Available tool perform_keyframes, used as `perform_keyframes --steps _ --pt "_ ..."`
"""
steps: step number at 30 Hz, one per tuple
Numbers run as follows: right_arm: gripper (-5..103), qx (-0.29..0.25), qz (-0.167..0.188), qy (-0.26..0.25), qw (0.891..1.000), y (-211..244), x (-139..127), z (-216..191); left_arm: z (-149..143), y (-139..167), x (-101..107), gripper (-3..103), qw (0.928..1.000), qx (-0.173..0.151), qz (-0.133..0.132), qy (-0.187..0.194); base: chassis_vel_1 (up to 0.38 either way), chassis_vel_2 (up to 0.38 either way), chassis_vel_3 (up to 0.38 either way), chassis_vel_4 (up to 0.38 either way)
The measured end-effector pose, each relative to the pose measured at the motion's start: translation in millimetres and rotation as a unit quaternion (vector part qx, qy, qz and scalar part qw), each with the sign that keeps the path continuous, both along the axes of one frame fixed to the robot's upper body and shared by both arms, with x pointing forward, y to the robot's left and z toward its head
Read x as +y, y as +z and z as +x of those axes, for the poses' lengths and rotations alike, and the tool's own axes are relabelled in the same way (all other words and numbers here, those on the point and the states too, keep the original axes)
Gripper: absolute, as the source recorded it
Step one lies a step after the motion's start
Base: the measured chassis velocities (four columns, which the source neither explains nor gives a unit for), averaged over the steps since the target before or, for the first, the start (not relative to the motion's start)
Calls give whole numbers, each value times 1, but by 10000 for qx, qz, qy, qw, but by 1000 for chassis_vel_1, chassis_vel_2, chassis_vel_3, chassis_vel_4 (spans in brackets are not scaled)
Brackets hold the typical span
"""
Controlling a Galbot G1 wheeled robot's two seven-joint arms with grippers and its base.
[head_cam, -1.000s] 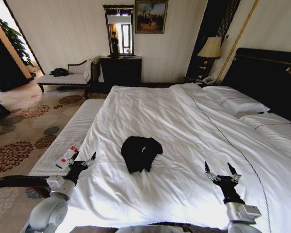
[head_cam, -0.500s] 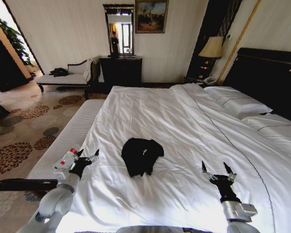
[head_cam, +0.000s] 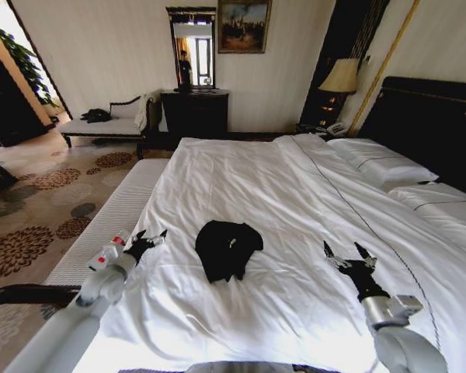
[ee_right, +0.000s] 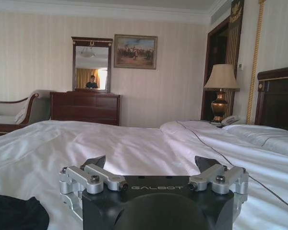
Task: Fold the clothes on the bed.
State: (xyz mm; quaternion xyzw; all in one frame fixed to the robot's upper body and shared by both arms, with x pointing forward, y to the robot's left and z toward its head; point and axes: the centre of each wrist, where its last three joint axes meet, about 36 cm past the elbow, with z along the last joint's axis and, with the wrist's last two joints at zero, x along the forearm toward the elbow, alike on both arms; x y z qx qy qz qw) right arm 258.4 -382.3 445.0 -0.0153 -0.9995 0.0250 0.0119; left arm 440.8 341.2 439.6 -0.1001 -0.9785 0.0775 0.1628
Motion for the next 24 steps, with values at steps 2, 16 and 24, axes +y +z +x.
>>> perform_keyframes --steps 2,16,24 --pt "100 9 3 11 10000 0 0 2 9 -3 -3 100 9999 96 -71 -74 0 0 0 0" --pt "100 118 85 -149 9998 -11 -4 2 94 -34 -80 100 9929 826 -515 -679 0 0 0 0" --pt "100 109 126 -238 9996 -12 -2 0 109 -50 -93 101 9883 1192 -675 -675 0 0 0 0"
